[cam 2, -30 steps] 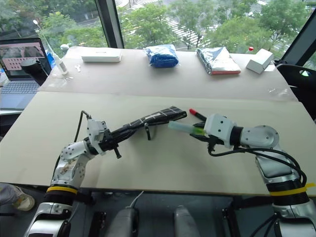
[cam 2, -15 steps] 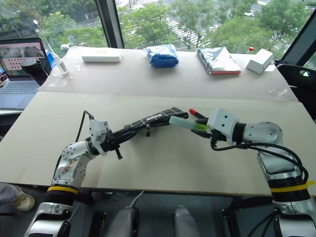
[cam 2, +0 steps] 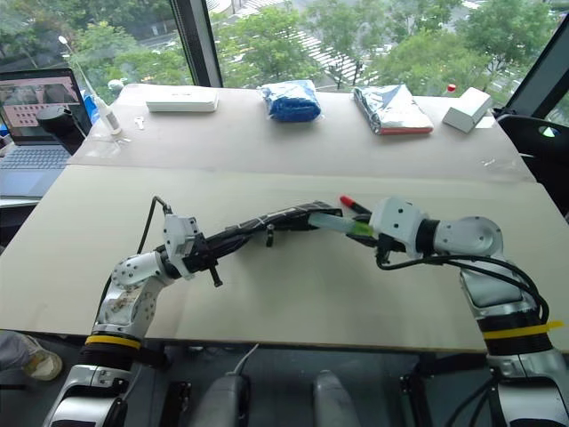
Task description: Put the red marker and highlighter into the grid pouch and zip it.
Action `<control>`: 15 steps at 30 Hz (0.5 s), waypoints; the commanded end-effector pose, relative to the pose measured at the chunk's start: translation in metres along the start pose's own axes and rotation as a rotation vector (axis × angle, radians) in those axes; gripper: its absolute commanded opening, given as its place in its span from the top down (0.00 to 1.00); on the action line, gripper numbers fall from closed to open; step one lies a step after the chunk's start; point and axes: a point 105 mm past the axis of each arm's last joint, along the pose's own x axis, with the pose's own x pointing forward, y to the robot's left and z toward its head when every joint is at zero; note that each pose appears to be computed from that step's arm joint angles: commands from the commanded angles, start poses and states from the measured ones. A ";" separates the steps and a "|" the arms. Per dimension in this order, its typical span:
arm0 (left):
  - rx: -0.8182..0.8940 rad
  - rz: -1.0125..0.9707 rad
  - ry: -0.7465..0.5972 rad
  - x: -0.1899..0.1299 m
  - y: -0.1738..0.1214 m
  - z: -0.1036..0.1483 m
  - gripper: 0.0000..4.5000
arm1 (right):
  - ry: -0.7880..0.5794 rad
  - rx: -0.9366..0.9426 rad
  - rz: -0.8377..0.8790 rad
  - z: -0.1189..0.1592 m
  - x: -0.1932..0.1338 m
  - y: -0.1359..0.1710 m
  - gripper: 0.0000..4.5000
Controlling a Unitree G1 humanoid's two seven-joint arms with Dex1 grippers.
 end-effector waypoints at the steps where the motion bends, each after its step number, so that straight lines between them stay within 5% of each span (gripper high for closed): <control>1: 0.032 -0.030 -0.022 0.004 -0.002 0.011 1.00 | -0.042 -0.075 0.009 0.017 0.011 -0.002 0.76; 15: 0.024 -0.039 -0.023 0.006 -0.002 0.012 1.00 | -0.212 -0.232 0.106 0.076 0.082 0.029 0.76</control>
